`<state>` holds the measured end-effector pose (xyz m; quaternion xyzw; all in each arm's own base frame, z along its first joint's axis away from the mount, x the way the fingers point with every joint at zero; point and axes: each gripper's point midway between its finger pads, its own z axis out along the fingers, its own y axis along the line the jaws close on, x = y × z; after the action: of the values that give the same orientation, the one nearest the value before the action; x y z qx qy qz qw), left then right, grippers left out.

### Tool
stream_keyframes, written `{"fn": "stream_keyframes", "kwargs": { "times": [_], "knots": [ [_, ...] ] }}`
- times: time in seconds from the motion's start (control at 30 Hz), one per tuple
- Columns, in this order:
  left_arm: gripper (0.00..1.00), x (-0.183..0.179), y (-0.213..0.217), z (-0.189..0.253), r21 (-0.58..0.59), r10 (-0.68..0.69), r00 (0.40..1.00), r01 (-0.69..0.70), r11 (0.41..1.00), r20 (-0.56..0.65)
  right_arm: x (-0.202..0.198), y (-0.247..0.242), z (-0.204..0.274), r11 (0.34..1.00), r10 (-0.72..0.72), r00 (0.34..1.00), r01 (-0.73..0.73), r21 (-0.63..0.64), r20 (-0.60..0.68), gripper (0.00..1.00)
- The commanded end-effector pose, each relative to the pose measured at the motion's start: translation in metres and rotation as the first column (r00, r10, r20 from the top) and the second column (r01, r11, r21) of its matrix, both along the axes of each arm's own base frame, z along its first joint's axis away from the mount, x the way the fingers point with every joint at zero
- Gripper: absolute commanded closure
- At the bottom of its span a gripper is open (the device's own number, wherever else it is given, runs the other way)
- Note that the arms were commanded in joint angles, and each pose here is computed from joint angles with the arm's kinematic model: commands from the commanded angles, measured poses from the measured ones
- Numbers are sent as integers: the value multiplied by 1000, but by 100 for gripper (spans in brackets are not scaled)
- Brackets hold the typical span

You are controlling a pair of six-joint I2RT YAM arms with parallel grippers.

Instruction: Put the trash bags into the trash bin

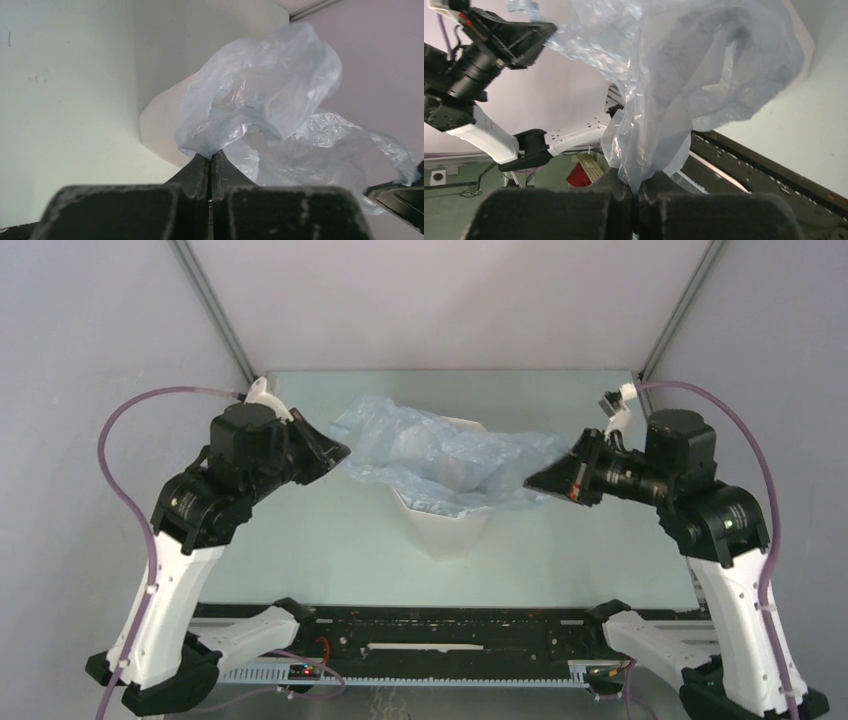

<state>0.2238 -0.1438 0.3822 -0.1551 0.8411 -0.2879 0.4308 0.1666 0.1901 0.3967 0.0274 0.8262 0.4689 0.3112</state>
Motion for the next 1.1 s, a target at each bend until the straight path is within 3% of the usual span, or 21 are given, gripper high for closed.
{"fn": "stream_keyframes", "kwargs": {
  "times": [0.0,0.43,0.57,0.67,0.93,1.07],
  "knots": [
    [100,-13,0,-9,-28,-28,999,27,999,-43,-28,-11,-27,995,102,989,-104,-8,-103,100],
    [100,-40,12,-83,35,-46,988,52,998,-150,-30,-33,-99,981,46,988,-72,-179,-144,99],
    [100,-30,14,-111,102,-37,983,56,993,-182,-8,-33,-118,978,21,993,-44,-205,-117,95],
    [100,-20,14,-135,153,-25,977,58,987,-210,14,-40,-146,962,-42,994,14,-272,-96,99],
    [100,6,0,-166,152,-44,982,72,986,-181,60,-38,-176,943,-98,995,90,-321,-8,97],
    [98,12,5,-177,197,-41,984,75,978,-174,68,-33,-186,939,-74,997,66,-339,-8,88]
  ]
}}
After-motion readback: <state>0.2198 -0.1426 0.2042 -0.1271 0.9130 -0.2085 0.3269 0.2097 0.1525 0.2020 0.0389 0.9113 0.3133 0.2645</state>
